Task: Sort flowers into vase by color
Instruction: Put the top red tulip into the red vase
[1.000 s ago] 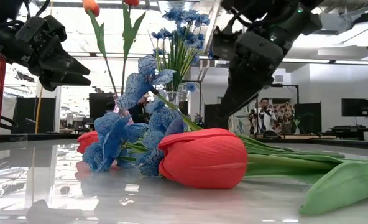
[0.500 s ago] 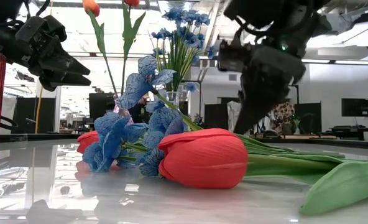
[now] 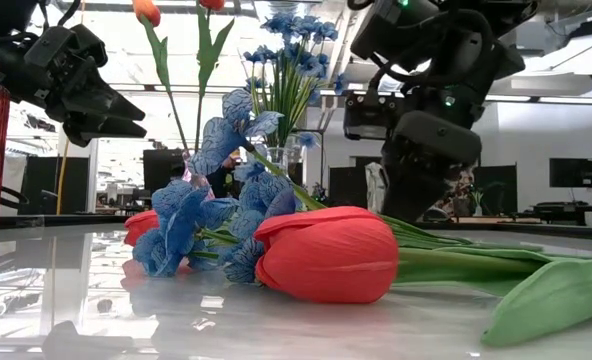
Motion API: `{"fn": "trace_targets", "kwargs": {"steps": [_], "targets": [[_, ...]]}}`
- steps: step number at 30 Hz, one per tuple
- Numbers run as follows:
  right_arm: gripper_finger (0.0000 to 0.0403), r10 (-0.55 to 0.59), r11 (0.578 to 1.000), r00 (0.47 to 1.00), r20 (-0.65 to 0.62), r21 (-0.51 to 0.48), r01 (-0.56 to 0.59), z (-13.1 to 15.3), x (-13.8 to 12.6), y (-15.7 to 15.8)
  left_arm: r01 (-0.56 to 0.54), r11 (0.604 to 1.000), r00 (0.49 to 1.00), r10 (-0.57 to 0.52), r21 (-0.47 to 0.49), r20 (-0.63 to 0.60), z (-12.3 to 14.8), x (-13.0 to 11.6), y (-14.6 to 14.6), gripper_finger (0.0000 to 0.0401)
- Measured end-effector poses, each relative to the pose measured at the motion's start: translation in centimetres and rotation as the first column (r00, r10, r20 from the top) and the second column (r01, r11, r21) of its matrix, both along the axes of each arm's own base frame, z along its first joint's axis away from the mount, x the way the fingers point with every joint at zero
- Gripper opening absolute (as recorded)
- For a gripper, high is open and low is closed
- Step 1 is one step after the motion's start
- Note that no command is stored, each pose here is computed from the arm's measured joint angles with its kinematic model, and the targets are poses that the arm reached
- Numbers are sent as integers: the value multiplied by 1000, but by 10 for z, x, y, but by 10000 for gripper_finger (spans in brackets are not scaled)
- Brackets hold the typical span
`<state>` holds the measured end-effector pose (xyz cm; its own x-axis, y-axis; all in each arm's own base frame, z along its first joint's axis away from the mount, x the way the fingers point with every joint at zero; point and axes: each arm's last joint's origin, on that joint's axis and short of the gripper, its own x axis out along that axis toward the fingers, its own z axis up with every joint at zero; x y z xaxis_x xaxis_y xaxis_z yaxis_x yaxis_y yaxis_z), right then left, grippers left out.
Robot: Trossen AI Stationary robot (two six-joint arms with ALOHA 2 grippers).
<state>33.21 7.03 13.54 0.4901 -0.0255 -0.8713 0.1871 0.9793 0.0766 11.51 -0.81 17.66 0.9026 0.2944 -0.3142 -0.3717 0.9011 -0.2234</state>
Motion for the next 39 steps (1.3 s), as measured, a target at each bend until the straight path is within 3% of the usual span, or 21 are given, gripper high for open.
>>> {"fn": "trace_targets", "kwargs": {"steps": [8, 22, 39], "targets": [[16, 0, 1000, 1000, -4, -1, 0, -1, 0, 0, -1, 1000, 1000, 1, 0, 0, 0, 0, 0, 210], [16, 4, 1000, 1000, 17, 5, -4, 5, 6, 1, -2, 1000, 1000, 2, 0, 0, 0, 0, 0, 210], [16, 89, 996, 988, 125, -25, -86, 56, 36, 9, 36, 999, 999, -36, 36, 5, 2, 1, -1, 210]]}}
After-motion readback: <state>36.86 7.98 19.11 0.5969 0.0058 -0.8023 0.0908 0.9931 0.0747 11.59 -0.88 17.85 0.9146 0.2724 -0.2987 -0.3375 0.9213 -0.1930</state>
